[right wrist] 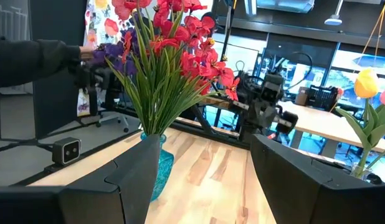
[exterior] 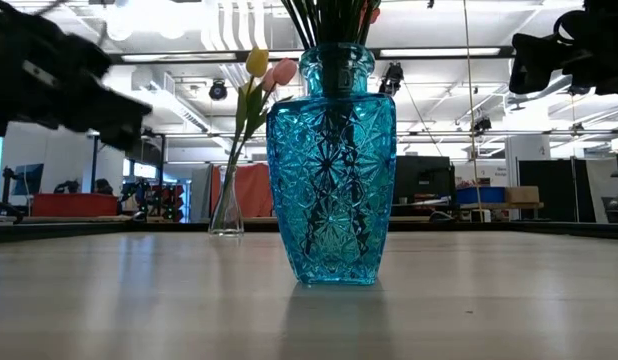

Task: Sort flowers into vase by color
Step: Return to Home Position

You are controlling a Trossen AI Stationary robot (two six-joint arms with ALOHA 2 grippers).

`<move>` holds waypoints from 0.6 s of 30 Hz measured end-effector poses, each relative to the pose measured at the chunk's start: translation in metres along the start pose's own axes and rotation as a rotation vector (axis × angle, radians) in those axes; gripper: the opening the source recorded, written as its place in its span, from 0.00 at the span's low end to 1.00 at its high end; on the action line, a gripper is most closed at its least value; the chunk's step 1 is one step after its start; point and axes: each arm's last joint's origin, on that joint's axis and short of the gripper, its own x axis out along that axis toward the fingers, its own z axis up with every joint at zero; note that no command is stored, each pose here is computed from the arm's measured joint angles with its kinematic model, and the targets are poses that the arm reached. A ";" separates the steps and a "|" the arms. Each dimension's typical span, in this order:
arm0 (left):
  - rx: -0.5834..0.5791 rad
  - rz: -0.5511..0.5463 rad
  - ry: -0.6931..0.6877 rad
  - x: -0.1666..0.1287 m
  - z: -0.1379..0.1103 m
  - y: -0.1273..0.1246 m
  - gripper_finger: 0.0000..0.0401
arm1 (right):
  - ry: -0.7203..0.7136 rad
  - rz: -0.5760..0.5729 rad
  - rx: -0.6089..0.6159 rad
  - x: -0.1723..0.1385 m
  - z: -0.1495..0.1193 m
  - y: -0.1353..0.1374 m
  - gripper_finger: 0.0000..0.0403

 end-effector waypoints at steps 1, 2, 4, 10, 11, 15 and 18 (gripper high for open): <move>0.010 -0.005 -0.020 -0.003 0.001 -0.002 0.00 | 0.000 0.000 0.000 0.000 0.000 0.000 0.61; 0.025 -0.015 -0.059 -0.005 0.004 -0.004 0.00 | 0.000 0.000 0.001 0.000 0.000 0.000 0.61; 0.061 -0.048 -0.141 -0.011 0.010 -0.010 0.00 | 0.000 0.000 0.000 0.000 0.000 0.000 0.61; 0.125 -0.163 -0.211 -0.009 0.015 -0.030 0.00 | 0.005 -0.003 0.003 0.000 0.000 0.000 0.61; 0.147 -0.126 -0.202 -0.008 0.014 -0.031 0.00 | 0.005 -0.005 0.005 0.000 0.000 0.000 0.61; 0.212 -0.039 -0.185 -0.007 0.011 -0.037 0.00 | 0.008 -0.005 0.005 0.000 -0.001 0.000 0.61; 0.202 -0.006 -0.175 -0.007 0.010 -0.036 0.00 | 0.007 -0.005 0.006 0.000 -0.001 0.000 0.61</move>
